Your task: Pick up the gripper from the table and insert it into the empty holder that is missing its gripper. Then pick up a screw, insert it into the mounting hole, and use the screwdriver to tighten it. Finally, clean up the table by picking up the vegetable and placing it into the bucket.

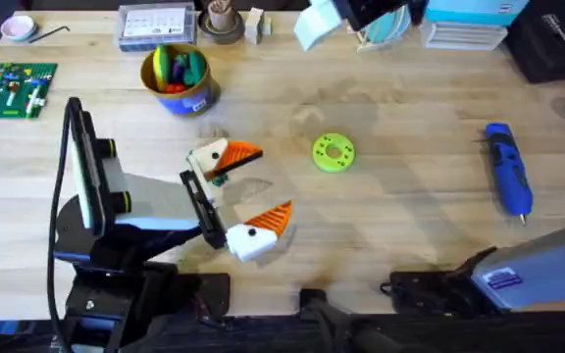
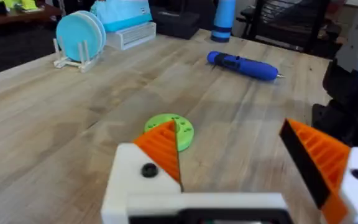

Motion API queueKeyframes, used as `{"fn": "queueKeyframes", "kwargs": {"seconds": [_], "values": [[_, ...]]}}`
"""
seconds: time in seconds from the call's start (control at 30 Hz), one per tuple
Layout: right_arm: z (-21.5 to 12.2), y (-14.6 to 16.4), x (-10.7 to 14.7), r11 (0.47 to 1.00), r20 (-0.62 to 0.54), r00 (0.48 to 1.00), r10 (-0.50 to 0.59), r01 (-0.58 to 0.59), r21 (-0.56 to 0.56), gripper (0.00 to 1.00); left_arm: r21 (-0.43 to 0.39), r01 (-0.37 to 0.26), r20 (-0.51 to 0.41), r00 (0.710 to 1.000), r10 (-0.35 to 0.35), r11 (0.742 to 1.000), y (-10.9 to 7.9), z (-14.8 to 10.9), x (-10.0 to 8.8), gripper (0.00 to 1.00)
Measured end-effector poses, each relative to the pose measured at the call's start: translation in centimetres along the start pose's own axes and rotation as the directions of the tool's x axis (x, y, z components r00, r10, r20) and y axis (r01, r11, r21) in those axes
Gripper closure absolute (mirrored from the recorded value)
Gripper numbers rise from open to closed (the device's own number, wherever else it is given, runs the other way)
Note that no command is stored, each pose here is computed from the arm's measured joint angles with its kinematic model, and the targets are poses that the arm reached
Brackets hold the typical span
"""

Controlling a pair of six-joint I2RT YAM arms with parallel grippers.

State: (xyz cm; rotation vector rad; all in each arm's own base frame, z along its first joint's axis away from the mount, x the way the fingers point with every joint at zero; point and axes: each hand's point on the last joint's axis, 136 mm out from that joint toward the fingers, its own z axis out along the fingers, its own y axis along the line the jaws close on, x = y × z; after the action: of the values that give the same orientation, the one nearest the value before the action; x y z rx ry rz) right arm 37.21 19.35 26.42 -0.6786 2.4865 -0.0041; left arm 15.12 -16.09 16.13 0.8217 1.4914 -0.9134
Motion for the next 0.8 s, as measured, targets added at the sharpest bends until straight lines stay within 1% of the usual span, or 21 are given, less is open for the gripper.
{"fn": "queueKeyframes", "kwargs": {"seconds": [0.03,0.07,0.1,0.13,0.2,0.23,0.33,0.47,0.53,0.63,0.73,0.8], "values": [[-0.2,-0.7,0.0,1.000,0.005,1.000,0.017,-0.017,0.022,0.007,0.000,0.001,0.000,1.000,-0.001,1.000,0.0,0.0,0.0,0.150],[-0.5,-1.4,0.0,0.999,0.013,0.999,0.033,-0.033,0.042,0.009,0.000,-0.001,0.000,1.000,0.001,1.000,0.0,0.0,0.0,0.330],[-0.9,-2.0,0.0,0.997,0.022,0.999,0.048,-0.049,0.057,0.007,0.000,-0.002,0.000,1.000,0.002,1.000,0.0,0.0,0.0,0.474],[-1.5,-2.7,-0.1,0.995,0.035,0.997,0.068,-0.071,0.071,0.007,-0.001,-0.003,0.000,1.000,0.003,1.000,0.0,0.0,0.0,0.649],[-2.7,-3.9,0.0,0.989,0.063,0.992,0.111,-0.117,0.093,0.007,-0.001,-0.005,0.000,1.000,0.005,1.000,0.0,0.0,0.0,0.944],[-3.3,-4.5,0.1,0.985,0.074,0.988,0.133,-0.141,0.101,0.007,-0.001,-0.007,0.000,1.000,0.007,1.000,0.0,0.0,0.0,0.982],[-5.1,-7.0,0.7,0.961,0.110,0.968,0.228,-0.241,0.132,0.007,0.000,-0.017,0.000,1.000,0.017,1.000,0.0,0.0,0.0,0.996],[-6.6,-10.8,2.5,0.906,0.128,0.922,0.364,-0.383,0.182,0.008,0.011,-0.106,0.001,0.994,0.106,0.994,-0.2,0.0,0.0,0.997],[-7.1,-12.4,3.7,0.876,0.119,0.900,0.419,-0.436,0.208,0.008,0.018,-0.137,0.001,0.991,0.137,0.990,-0.3,0.0,0.0,0.997],[-7.4,-14.5,5.9,0.831,0.087,0.862,0.499,-0.505,0.232,0.008,0.027,-0.165,0.002,0.986,0.165,0.986,-0.5,0.0,0.1,0.997],[-7.5,-16.1,7.9,0.785,0.054,0.817,0.574,-0.568,0.247,0.008,0.030,-0.180,0.003,0.984,0.180,0.983,-0.5,0.0,0.1,0.997],[-7.4,-17.1,8.8,0.759,0.051,0.792,0.608,-0.599,0.256,0.009,0.030,-0.185,0.003,0.983,0.185,0.982,-0.5,0.0,0.1,0.997]]}}
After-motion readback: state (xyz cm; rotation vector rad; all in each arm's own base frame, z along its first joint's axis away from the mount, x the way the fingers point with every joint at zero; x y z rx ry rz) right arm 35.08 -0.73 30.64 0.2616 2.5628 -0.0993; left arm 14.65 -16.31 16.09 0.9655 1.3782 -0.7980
